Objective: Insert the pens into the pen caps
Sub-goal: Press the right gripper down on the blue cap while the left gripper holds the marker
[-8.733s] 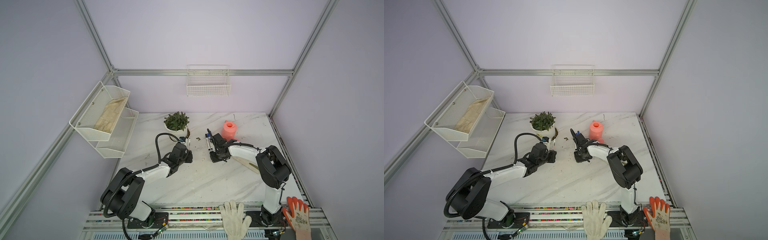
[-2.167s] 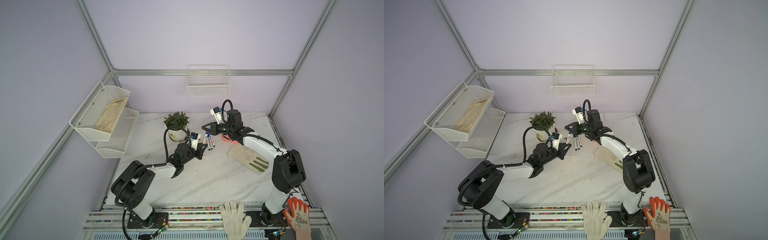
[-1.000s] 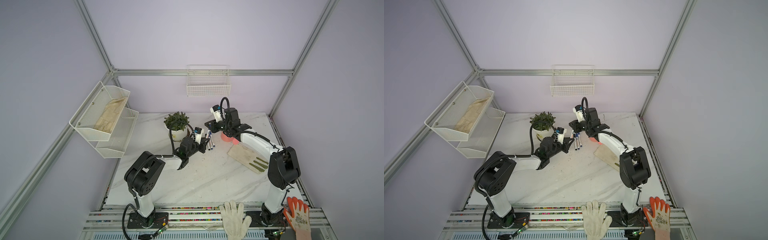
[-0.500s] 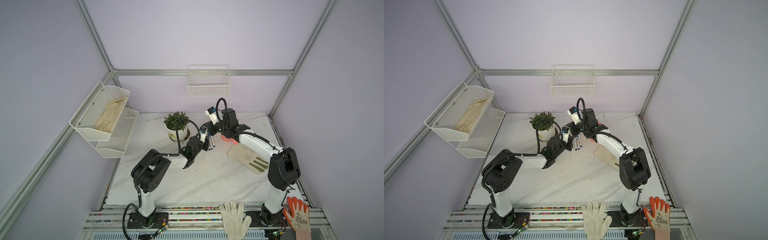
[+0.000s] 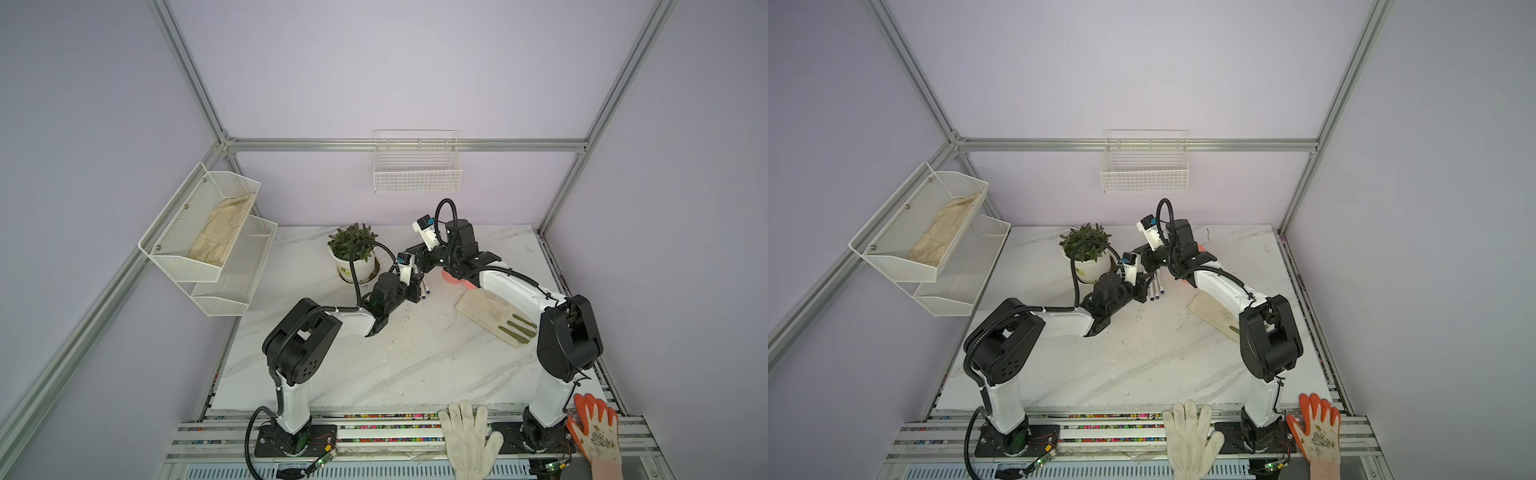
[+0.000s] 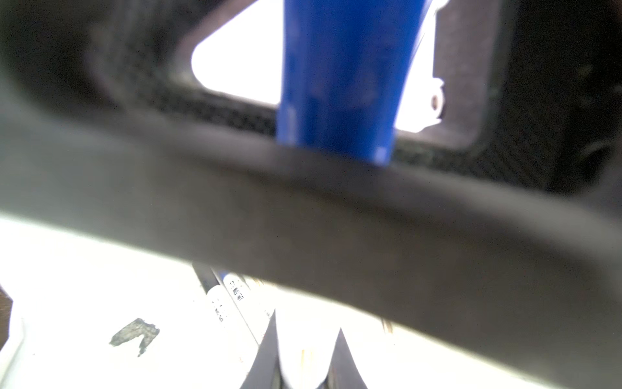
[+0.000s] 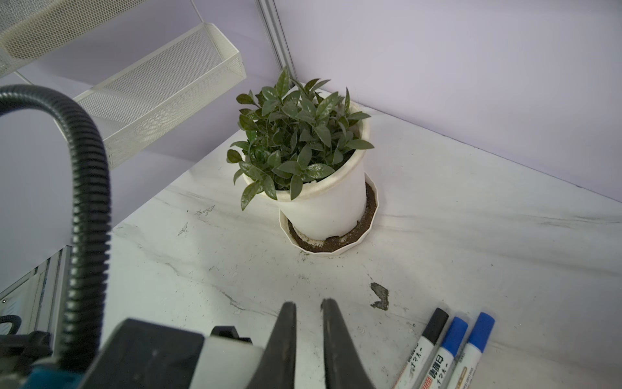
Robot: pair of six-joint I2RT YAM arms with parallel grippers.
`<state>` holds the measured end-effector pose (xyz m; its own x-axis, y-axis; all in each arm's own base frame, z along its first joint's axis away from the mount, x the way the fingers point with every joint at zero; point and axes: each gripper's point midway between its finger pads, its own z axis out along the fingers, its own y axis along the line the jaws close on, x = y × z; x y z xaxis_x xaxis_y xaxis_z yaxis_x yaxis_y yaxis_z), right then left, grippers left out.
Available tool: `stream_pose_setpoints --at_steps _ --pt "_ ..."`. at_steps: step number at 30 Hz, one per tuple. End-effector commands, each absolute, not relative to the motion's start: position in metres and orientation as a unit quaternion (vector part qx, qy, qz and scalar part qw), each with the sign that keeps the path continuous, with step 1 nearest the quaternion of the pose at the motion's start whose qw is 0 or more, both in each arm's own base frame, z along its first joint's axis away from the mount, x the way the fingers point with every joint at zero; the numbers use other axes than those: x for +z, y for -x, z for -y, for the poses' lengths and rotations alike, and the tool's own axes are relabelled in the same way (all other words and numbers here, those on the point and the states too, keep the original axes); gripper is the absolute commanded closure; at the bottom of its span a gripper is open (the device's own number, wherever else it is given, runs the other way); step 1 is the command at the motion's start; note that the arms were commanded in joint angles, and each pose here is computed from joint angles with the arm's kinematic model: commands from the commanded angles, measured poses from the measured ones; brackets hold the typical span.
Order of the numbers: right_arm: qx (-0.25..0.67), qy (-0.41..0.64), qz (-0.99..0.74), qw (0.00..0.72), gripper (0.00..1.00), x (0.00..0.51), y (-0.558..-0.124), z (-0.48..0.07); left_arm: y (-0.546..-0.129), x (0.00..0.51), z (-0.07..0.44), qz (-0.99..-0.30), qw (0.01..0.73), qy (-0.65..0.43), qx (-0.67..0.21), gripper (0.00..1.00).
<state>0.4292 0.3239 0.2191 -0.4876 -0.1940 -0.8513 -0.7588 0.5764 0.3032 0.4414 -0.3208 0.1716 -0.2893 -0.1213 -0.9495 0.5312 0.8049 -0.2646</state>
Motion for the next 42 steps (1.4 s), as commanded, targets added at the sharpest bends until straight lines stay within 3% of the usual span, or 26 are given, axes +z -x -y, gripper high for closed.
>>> stream_pose_setpoints --at_steps 1,5,13,24,29,34,42 --pt "0.301 0.198 -0.933 0.008 1.00 0.047 -0.298 -0.260 -0.403 0.565 0.117 -0.250 0.895 0.149 -0.337 1.00" --pt "0.296 0.190 -0.936 0.009 1.00 0.046 -0.299 -0.256 -0.400 0.562 0.099 -0.251 0.904 0.161 -0.306 1.00" --pt "0.171 0.198 -0.965 0.009 1.00 0.020 -0.303 -0.223 -0.407 0.553 0.090 -0.267 0.908 0.162 -0.279 1.00" --pt "0.154 0.220 -0.963 -0.005 1.00 0.011 -0.288 -0.229 -0.423 0.560 0.091 -0.280 0.915 0.137 -0.257 1.00" --pt "0.261 0.197 -0.944 0.046 1.00 0.057 -0.315 -0.245 -0.434 0.540 0.097 -0.324 0.902 0.132 -0.251 1.00" --pt "0.373 0.208 -0.899 0.095 1.00 0.113 -0.325 -0.270 -0.439 0.467 0.125 -0.428 0.861 0.109 -0.251 1.00" --pt "0.408 0.196 -0.889 0.064 1.00 0.108 -0.313 -0.277 -0.413 0.380 0.154 -0.517 0.811 0.108 -0.251 1.00"
